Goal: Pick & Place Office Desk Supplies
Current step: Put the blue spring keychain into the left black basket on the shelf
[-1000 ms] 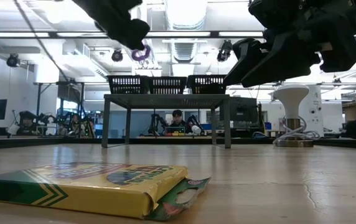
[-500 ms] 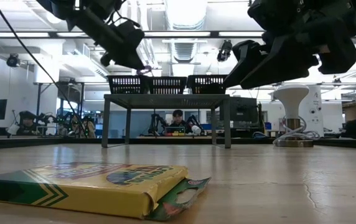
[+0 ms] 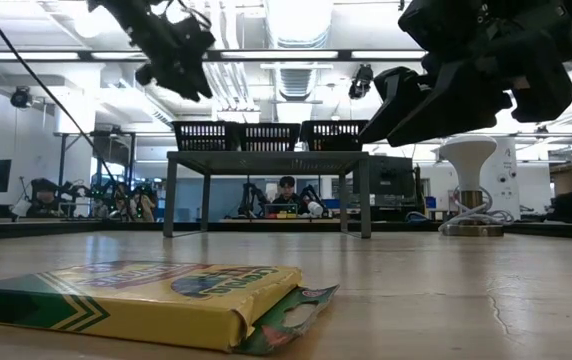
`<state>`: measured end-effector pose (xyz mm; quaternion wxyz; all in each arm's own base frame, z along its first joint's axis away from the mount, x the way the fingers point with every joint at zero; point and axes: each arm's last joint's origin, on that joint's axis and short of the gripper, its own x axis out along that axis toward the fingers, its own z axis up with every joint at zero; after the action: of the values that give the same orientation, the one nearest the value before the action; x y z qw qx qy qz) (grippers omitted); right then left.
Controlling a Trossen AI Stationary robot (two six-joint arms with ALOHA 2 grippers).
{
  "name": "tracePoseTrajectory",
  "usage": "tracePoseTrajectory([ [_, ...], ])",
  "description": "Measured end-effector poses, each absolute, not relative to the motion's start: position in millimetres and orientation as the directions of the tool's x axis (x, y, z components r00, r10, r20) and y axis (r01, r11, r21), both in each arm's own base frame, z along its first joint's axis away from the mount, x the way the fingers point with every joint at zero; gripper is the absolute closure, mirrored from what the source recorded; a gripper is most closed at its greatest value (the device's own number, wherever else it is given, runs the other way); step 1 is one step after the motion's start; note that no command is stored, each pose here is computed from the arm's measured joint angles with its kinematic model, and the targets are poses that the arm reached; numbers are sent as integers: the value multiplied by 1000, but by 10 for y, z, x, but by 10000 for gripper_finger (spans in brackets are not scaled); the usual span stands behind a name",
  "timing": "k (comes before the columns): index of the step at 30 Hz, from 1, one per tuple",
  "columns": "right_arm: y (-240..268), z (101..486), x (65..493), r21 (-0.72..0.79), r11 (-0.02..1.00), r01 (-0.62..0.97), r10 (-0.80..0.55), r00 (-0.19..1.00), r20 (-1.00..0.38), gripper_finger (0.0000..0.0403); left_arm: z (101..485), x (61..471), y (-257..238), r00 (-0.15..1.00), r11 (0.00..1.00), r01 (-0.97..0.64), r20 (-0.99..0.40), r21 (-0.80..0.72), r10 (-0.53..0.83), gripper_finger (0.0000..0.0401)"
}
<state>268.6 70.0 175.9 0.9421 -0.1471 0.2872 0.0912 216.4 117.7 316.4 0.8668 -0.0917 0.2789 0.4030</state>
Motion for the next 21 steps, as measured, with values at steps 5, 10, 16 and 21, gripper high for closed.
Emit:
tracePoseTrajectory([
  [5, 696, 1758, 2687, -224, 941, -254, 86, 819, -567, 179, 3116, 2224, 649, 635, 799, -600, -586, 36, 504, 235],
  [10, 695, 1760, 2691, -225, 941, -253, 86, 821, -564, 179, 2733, 2285, -166, 688, 931, -356, -652, 78, 318, 251],
  [16, 679, 1768, 2708, -224, 944, -243, 83, 831, -551, 179, 2167, 2016, -1017, 712, 975, -116, -668, 190, 215, 255],
  [21, 678, 1770, 2710, -223, 944, -243, 84, 833, -547, 179, 1729, 1693, -1445, 765, 983, 88, -643, 164, 39, 255],
])
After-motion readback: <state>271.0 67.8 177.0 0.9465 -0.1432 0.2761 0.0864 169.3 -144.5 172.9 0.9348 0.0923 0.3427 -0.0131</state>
